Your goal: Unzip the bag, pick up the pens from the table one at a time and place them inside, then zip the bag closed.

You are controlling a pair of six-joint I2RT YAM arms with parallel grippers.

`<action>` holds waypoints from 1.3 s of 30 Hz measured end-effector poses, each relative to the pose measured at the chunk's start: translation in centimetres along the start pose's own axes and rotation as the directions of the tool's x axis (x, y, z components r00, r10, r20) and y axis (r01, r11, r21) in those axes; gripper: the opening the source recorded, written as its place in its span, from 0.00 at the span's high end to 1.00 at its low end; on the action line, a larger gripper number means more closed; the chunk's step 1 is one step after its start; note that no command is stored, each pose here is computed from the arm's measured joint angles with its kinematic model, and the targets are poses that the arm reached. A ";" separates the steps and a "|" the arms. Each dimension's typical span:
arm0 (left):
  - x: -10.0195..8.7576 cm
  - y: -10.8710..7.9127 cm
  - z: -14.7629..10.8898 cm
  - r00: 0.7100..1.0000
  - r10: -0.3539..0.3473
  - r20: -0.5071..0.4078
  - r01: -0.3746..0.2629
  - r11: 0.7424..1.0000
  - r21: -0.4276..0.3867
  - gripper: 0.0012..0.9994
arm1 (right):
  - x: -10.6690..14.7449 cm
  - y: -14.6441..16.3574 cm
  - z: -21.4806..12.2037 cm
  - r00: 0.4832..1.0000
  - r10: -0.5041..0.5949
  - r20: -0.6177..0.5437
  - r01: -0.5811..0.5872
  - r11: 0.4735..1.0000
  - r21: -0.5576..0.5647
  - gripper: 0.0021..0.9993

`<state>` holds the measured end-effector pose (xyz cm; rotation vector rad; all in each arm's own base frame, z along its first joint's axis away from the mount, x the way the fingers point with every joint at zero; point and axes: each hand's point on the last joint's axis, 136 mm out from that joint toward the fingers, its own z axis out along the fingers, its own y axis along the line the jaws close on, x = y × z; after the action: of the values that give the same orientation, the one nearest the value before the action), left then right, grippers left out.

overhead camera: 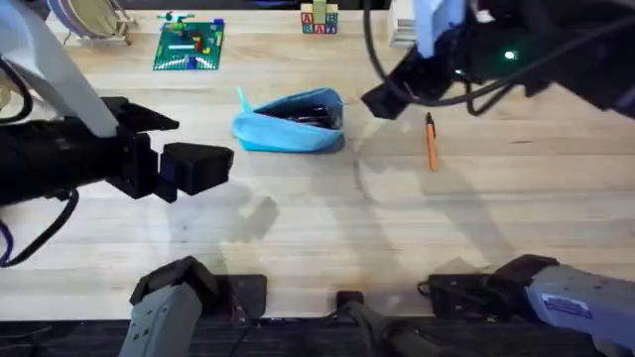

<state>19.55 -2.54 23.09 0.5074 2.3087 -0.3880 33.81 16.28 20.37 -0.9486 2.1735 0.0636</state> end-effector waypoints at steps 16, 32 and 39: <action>0.0 0.0 0.0 1.000 0.002 0.002 -0.002 1.000 -0.002 0.01 | 10.1 -0.9 -5.3 0.812 0.498 -0.305 -0.444 0.866 0.232 0.00; 0.0 0.0 0.0 1.000 0.001 0.001 -0.001 1.000 -0.001 0.01 | 13.4 -2.5 -6.4 0.680 0.650 -0.340 -0.552 0.759 0.346 0.00; 0.0 0.0 0.0 1.000 0.001 0.001 -0.001 1.000 -0.001 0.01 | 14.7 -2.2 -4.4 0.637 0.642 -0.426 -0.534 0.767 0.356 0.00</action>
<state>19.59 -2.52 23.11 0.5076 2.3071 -0.3864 25.99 4.36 14.38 -0.0739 2.8690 -0.1167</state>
